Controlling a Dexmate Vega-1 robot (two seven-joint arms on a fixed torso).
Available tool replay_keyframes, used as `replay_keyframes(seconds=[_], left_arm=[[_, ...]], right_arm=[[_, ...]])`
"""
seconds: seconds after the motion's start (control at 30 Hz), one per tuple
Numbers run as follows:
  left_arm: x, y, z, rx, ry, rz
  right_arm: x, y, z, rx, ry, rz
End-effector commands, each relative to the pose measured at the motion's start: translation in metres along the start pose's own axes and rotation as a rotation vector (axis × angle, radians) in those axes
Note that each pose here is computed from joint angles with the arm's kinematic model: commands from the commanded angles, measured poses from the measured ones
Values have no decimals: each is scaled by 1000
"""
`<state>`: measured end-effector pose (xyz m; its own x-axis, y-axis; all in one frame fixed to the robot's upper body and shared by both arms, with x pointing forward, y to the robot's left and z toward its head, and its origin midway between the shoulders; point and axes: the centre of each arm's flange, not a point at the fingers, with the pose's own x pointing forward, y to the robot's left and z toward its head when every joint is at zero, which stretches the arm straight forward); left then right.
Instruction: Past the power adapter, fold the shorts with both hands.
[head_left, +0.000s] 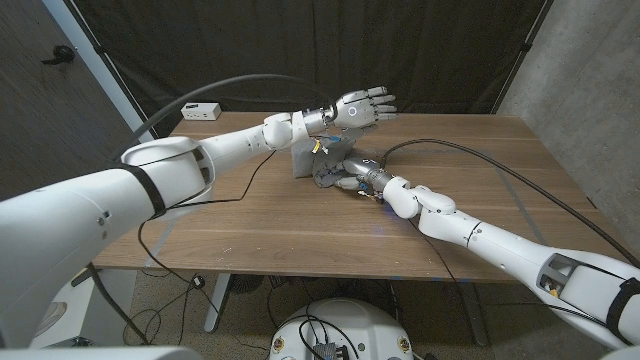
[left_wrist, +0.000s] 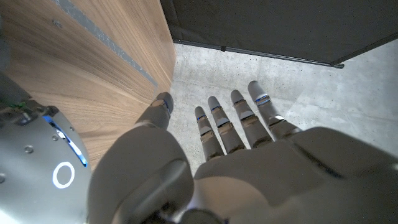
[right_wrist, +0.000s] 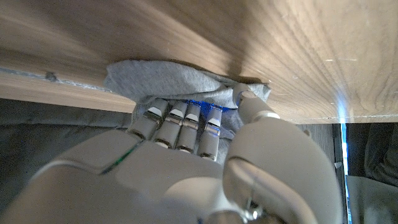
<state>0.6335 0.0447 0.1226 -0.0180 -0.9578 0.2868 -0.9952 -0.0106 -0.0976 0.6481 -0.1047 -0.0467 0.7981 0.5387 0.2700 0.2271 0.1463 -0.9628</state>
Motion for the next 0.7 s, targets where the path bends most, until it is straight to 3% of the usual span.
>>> replay_keyframes(seconds=[0.03, 0.3, 0.7], left_arm=[[-18, 18, -3, 24, 56, 56], [-28, 31, -5, 39, 99, 88], [-43, 51, -5, 48, 163, 125]], right_arm=[[-20, -39, 10, -48, 8, -118], [-48, -56, 7, -86, 61, -167], [-81, -71, 7, -123, 115, -237]])
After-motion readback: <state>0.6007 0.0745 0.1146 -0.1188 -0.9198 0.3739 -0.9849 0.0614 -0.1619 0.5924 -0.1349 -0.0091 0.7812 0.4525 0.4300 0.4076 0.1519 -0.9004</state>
